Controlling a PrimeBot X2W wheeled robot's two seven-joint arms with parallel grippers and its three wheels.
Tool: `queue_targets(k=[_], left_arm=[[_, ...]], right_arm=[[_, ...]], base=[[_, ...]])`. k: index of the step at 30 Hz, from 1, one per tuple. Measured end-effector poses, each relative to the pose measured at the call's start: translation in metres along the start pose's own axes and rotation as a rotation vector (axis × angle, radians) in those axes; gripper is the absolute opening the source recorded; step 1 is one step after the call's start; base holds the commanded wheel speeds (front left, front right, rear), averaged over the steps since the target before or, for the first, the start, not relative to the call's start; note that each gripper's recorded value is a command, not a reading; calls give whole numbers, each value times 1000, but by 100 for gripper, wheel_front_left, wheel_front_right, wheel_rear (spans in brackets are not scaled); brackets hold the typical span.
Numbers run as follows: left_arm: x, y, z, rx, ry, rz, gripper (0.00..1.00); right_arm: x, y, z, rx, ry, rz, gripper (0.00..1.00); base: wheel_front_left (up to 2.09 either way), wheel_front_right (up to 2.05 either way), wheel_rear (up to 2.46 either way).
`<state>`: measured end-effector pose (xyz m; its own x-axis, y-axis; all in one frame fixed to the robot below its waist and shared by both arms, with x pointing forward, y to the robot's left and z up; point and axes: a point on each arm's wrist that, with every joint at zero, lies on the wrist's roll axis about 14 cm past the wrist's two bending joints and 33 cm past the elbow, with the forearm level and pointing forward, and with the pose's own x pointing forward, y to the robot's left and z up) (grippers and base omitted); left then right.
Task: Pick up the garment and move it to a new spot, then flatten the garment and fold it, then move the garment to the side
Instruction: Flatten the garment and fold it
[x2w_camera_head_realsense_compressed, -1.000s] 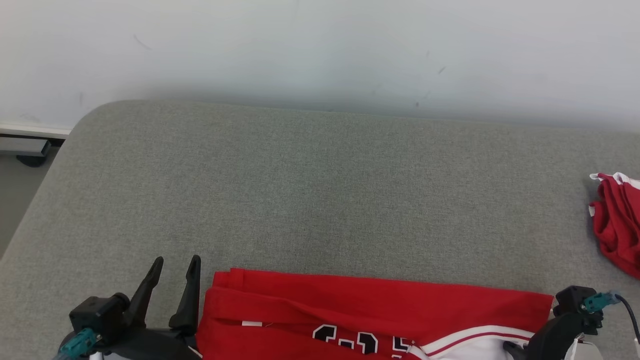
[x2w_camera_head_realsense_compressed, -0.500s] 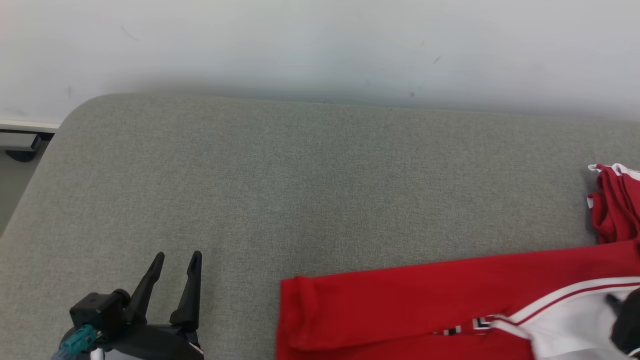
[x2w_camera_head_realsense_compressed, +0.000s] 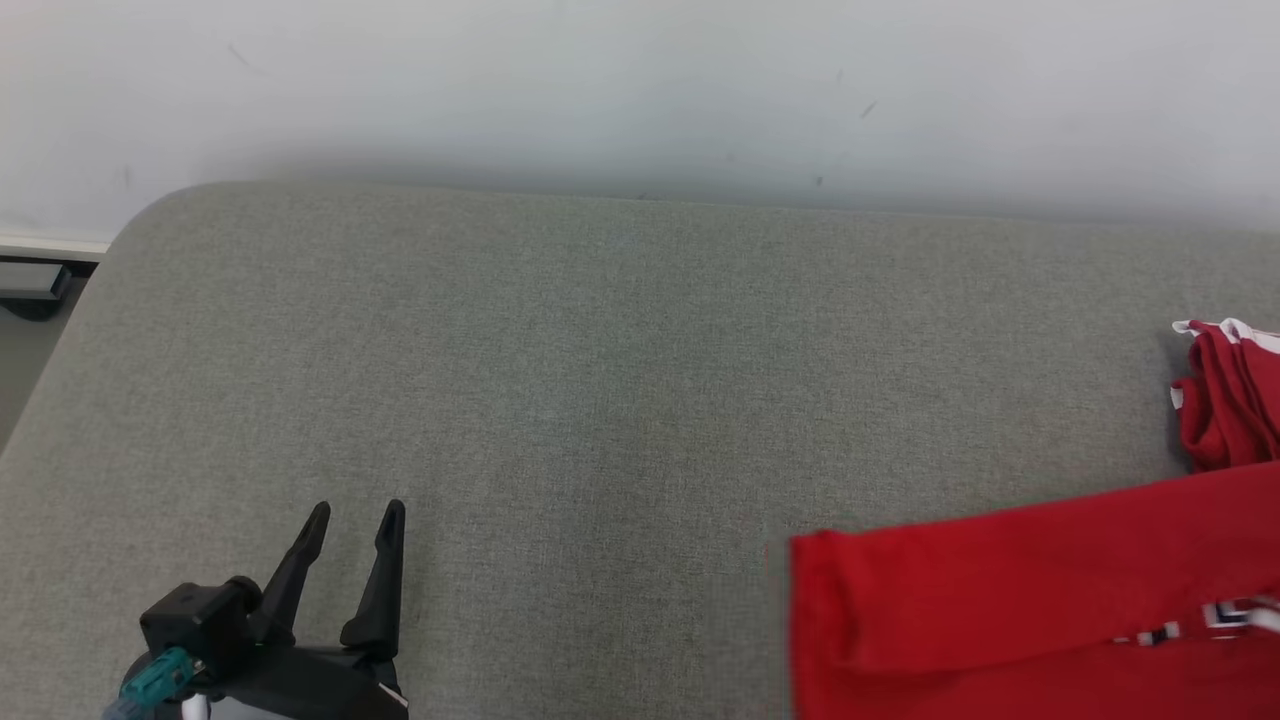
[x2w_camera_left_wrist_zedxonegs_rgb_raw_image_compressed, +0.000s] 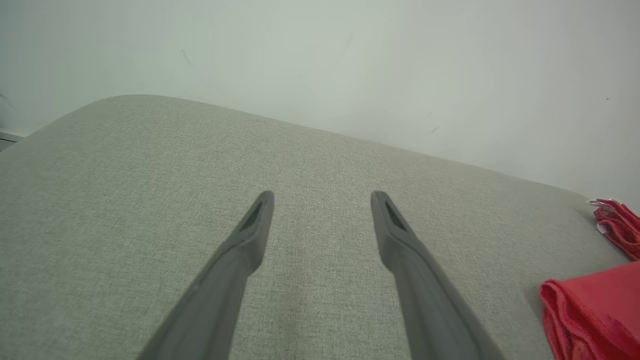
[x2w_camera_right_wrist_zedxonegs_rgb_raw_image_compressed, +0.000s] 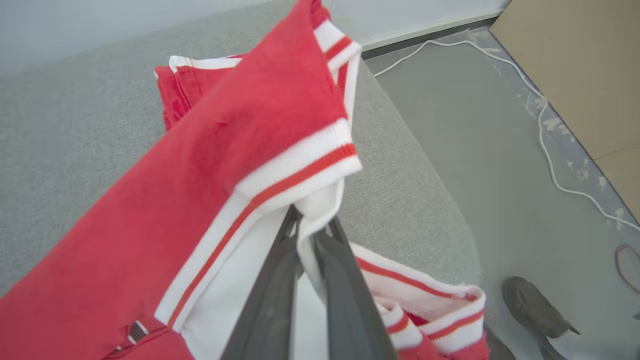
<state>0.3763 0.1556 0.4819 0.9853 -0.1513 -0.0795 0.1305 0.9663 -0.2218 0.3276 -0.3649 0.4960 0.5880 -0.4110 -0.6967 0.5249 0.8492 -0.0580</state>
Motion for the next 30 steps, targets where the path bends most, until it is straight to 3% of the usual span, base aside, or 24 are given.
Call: queue_targets(k=[8, 16, 30], left_arm=[[0, -4, 1, 2, -1, -13, 100], [-2, -1, 2, 6, -4, -6, 100], [-4, -1, 3, -2, -6, -4, 100]], right_arm=[[-10, -10, 29, -14, -67, -41, 0], [-8, 40, 0, -128, 12, 79, 0], [-19, 143, -65, -365, 148, 383, 0]], base=[[0, 0, 0], [0, 0, 0], [0, 0, 0]])
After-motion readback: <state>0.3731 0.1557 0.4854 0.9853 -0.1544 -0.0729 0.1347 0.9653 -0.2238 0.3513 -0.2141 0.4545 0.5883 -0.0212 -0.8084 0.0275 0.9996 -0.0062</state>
